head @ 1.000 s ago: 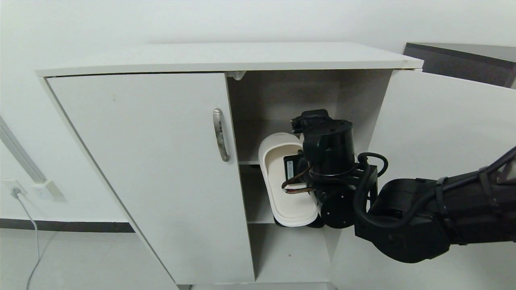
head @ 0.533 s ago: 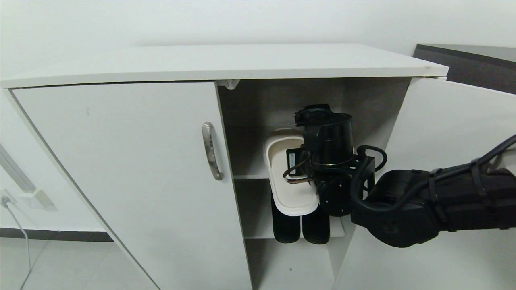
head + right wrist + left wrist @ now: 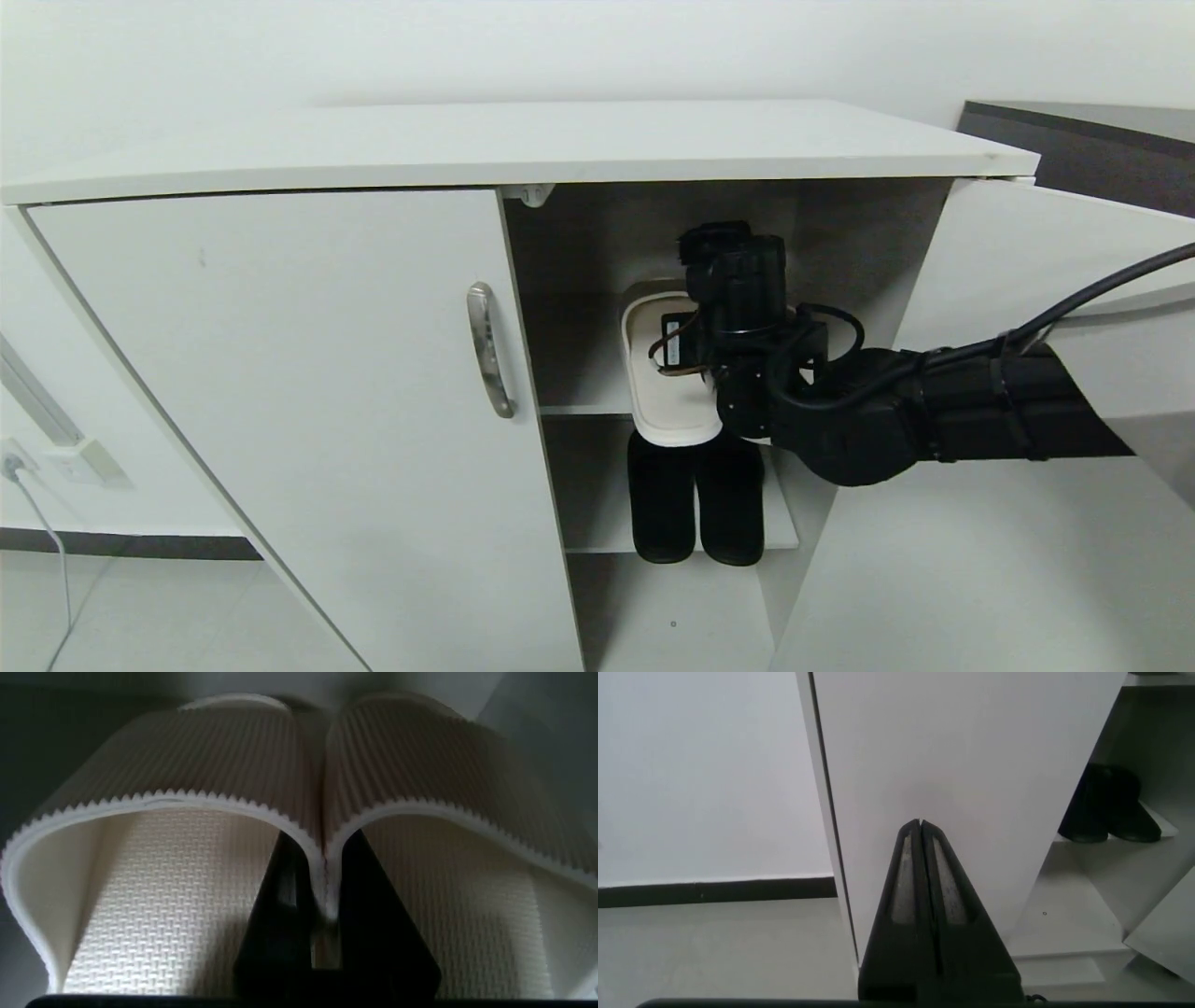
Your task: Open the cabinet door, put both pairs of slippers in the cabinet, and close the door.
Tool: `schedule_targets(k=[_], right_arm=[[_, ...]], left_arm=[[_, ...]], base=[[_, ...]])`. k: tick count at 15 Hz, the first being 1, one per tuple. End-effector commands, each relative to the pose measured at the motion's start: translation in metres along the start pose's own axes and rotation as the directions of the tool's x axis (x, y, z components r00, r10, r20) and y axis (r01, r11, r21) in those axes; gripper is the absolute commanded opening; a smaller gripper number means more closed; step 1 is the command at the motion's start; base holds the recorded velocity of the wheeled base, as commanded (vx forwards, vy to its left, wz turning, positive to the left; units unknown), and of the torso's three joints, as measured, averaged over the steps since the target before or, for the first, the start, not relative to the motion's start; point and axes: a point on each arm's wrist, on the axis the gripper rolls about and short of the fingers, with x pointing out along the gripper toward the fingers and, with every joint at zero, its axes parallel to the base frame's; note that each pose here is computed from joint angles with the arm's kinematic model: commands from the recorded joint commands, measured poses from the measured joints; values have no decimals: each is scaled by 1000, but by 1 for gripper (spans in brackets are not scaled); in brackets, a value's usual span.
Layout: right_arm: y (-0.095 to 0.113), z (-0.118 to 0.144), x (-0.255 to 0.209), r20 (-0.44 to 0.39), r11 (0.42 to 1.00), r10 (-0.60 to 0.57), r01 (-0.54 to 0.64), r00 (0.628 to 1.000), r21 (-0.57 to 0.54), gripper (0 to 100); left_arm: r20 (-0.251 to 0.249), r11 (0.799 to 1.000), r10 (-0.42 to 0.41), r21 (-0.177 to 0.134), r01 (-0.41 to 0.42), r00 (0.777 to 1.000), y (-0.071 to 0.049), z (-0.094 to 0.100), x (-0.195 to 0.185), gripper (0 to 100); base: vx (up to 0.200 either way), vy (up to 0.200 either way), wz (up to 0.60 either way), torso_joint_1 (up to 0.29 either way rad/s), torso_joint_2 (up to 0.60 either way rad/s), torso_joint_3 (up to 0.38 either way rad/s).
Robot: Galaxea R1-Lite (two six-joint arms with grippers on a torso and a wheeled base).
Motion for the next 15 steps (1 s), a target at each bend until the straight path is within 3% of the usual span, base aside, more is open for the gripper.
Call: schedule_targets(k=[1,5,10,11,15], right_arm=[[3,-4,15,-1,1000,-13,13,1000,0,0],[5,-2,41,22,999,-31,30,999,20,0],[7,3,40,15,1000,-28,28,999,9,0],[7,4,39,14,1000,-27,27,1000,8,100],[6,8,31,11,1000,-20,20,1000,4,100]], left_arm=[[-1,1000,0,0,0,1000,0,0,0,0],[-1,1000,0,0,0,1000,0,0,0,0],[-1,1000,0,0,0,1000,0,0,0,0],[-1,1000,0,0,0,1000,0,0,0,0],[-1,1000,0,0,0,1000,0,0,0,0]], base=[[0,0,0,0,0,0],[0,0,0,0,0,0],[0,0,0,0,0,0],[0,0,0,0,0,0],[0,0,0,0,0,0]])
